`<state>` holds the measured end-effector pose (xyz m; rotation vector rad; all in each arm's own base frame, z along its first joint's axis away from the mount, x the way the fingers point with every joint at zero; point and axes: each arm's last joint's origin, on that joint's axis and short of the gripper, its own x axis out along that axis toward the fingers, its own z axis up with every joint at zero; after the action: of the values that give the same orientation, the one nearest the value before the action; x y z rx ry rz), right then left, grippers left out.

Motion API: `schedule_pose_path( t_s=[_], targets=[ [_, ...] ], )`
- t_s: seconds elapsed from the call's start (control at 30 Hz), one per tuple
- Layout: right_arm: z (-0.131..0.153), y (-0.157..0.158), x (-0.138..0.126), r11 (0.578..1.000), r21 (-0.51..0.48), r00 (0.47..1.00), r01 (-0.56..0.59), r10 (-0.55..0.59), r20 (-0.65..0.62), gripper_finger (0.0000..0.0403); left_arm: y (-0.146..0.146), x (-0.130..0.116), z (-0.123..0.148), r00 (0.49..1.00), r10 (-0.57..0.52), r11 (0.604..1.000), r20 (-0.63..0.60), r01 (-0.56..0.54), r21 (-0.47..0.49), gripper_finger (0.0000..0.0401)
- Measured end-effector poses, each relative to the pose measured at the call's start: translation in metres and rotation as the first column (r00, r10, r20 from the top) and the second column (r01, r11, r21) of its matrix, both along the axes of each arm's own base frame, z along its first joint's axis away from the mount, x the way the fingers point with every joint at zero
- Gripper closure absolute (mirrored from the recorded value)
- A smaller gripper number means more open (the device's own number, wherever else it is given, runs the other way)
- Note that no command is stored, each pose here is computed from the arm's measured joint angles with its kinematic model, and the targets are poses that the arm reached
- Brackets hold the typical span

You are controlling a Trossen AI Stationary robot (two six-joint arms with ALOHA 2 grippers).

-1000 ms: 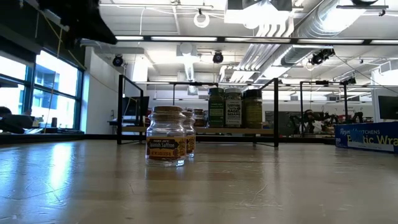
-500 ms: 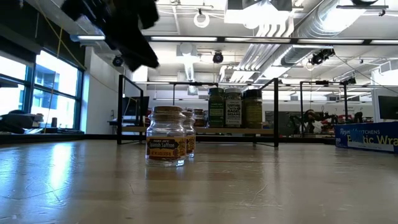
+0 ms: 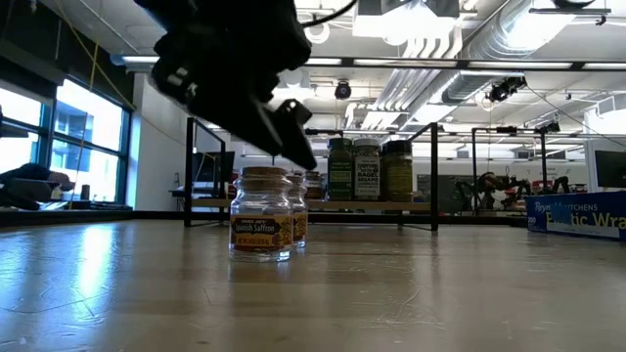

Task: Shelf spices
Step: Put the top brown seasoning bottle on the shelf and align with the other brown seasoning bottles

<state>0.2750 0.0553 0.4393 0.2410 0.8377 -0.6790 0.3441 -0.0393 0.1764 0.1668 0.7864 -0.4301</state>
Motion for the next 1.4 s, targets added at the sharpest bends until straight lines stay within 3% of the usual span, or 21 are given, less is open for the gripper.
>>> schedule_pose_path(
  t_s=[0.07, 0.3, 0.47, 0.63, 0.77, 0.87, 1.03, 1.17, 1.27, 1.4],
  targets=[
    [0.0, 0.003, -0.001, 1.0, 0.003, 1.0, -0.002, 0.002, 0.005, 0.0325, -0.005, 0.001, -0.009, 0.999, -0.03, 0.999, -0.023, 0.031, 0.022, 0.0095],
    [0.0, 0.009, -0.002, 1.0, -0.015, 1.0, 0.005, -0.004, 0.025, 0.0325, -0.016, 0.002, -0.023, 0.999, 0.014, 0.985, -0.042, -0.006, 0.173, 0.0118],
    [0.001, 0.01, -0.003, 1.0, -0.025, 1.0, 0.008, -0.007, 0.029, 0.0325, -0.019, 0.001, -0.025, 0.998, 0.029, 0.987, -0.064, -0.019, 0.162, 0.0158],
    [0.001, 0.01, -0.003, 1.0, -0.025, 1.0, 0.007, -0.006, 0.028, 0.0325, -0.017, 0.0, -0.025, 0.995, 0.05, 0.992, -0.086, -0.039, 0.119, 0.023],
    [0.001, 0.01, -0.003, 1.0, -0.025, 1.0, 0.008, -0.007, 0.029, 0.0325, -0.014, -0.002, -0.022, 0.991, 0.075, 0.995, -0.114, -0.068, 0.07, 0.0236],
    [0.001, 0.01, -0.003, 1.0, -0.026, 1.0, 0.009, -0.008, 0.029, 0.0325, -0.009, -0.009, -0.01, 0.983, 0.142, 0.986, -0.118, -0.129, 0.106, 0.0236],
    [0.001, 0.009, -0.003, 0.998, -0.055, 0.999, 0.02, -0.018, 0.037, 0.0325, 0.017, -0.027, 0.03, 0.936, 0.349, 0.923, -0.047, -0.335, 0.188, 0.0236],
    [0.002, 0.007, -0.002, 0.994, -0.097, 0.998, 0.045, -0.041, 0.051, 0.0325, 0.06, -0.032, 0.05, 0.834, 0.551, 0.83, 0.02, -0.55, 0.091, 0.0236],
    [0.003, 0.005, -0.002, 0.991, -0.12, 0.997, 0.06, -0.054, 0.057, 0.0325, 0.097, -0.026, 0.048, 0.767, 0.64, 0.768, 0.042, -0.64, -0.006, 0.0236],
    [0.003, 0.002, -0.002, 0.99, -0.124, 0.996, 0.069, -0.062, 0.057, 0.0325, 0.13, -0.018, 0.028, 0.726, 0.685, 0.727, 0.059, -0.686, 0.01, 0.0236]
  ],
)
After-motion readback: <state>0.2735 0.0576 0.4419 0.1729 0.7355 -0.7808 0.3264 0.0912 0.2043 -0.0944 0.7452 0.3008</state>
